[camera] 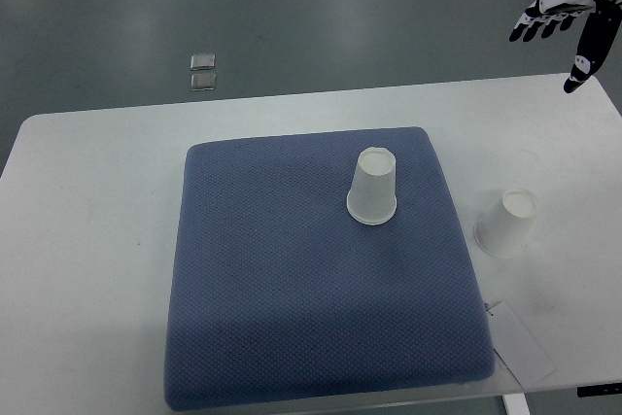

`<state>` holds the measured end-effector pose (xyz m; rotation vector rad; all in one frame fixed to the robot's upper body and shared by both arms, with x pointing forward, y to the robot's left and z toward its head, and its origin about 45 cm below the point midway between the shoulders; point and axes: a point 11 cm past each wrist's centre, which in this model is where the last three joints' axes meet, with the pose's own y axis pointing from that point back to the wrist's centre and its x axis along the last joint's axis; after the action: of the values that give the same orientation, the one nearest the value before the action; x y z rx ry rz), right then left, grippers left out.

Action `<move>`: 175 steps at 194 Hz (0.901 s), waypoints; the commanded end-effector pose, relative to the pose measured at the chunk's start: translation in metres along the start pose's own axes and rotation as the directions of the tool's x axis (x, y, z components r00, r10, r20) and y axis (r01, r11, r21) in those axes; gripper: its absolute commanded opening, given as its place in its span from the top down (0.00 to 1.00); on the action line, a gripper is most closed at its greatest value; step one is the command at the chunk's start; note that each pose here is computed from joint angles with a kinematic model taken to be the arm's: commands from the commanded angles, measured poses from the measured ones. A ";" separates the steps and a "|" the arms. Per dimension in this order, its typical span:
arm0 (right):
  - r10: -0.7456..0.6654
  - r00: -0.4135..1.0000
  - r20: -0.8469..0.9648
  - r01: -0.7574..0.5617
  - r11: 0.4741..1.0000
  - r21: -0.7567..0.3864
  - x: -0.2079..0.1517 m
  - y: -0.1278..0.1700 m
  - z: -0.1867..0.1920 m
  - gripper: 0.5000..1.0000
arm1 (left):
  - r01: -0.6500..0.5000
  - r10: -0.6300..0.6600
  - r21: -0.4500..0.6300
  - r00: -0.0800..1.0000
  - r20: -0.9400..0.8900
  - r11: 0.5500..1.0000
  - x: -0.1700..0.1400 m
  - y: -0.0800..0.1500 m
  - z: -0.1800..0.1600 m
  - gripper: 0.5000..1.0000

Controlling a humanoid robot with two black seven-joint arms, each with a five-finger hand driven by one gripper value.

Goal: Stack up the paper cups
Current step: 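Lower the right hand down beside the loose white paper cup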

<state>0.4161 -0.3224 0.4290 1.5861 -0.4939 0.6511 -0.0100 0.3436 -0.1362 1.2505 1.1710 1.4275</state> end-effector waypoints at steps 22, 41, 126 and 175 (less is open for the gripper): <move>0.000 0.999 0.038 -0.001 1.000 0.021 -0.014 0.012 0.012 0.15 | -0.001 0.001 0.000 1.000 -0.001 1.000 0.000 0.000 0.000 0.00; -0.014 0.999 0.032 0.013 0.999 0.033 -0.019 0.012 0.008 0.16 | -0.001 0.001 0.000 1.000 -0.001 1.000 0.000 0.000 0.000 0.00; -0.111 0.994 0.002 0.111 0.994 0.013 -0.051 -0.017 0.011 0.17 | -0.001 0.001 0.000 1.000 -0.001 1.000 0.000 0.000 0.000 0.00; -0.193 0.981 -0.004 0.193 0.981 -0.004 -0.081 -0.037 0.017 0.17 | -0.001 0.001 0.000 1.000 -0.001 1.000 0.000 0.000 0.000 0.00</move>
<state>0.3859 -0.3388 0.3599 1.6018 -0.3559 0.5332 -0.0100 0.3441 -0.1361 1.2507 1.1713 1.4297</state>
